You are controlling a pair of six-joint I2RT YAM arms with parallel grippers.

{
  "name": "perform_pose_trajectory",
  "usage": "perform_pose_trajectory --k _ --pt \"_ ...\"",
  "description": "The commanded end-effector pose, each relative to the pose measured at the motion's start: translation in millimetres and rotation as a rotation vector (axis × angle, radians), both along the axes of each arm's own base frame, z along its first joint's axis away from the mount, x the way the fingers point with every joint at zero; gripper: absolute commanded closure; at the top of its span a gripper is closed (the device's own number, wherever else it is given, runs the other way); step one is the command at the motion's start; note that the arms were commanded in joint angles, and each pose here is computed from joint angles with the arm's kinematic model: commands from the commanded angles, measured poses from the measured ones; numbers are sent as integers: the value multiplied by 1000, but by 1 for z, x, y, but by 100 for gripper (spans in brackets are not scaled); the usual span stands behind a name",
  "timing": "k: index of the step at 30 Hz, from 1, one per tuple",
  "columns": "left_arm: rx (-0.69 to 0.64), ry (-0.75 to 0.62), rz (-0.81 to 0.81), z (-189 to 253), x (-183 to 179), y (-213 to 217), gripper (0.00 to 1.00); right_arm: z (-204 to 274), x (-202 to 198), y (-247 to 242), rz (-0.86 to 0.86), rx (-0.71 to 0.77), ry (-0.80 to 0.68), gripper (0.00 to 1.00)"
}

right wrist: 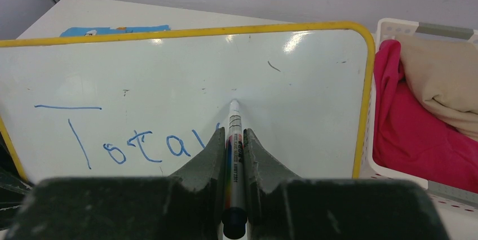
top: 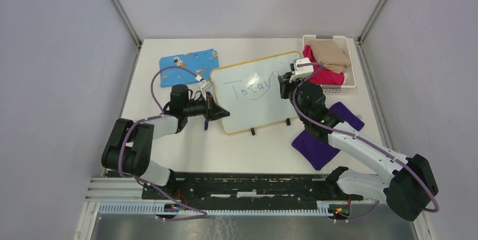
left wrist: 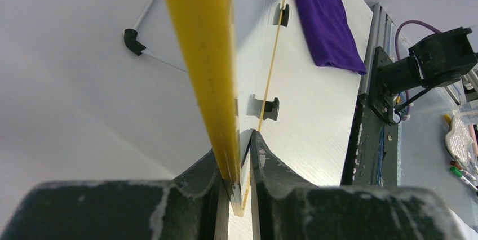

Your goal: Write a sentence on the whiteboard

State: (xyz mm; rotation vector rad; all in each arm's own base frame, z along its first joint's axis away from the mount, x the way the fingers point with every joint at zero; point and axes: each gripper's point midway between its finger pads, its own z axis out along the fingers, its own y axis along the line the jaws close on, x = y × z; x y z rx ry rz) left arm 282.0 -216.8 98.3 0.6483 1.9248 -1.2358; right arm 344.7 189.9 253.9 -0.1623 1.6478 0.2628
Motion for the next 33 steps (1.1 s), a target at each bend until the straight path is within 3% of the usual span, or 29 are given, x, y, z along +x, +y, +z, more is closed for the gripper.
perform_pose_trajectory --k 1,9,16,33 --pt "87 -61 32 -11 9 4 83 10 1 1 6 42 -25 100" --pt "88 -61 31 -12 9 4 83 -1 -8 -4 14 31 -3 100" --pt "87 -66 30 -10 9 3 83 22 -15 -17 -22 57 -54 100" --pt "93 -62 28 -11 8 3 83 10 -2 -27 -89 11 3 100"
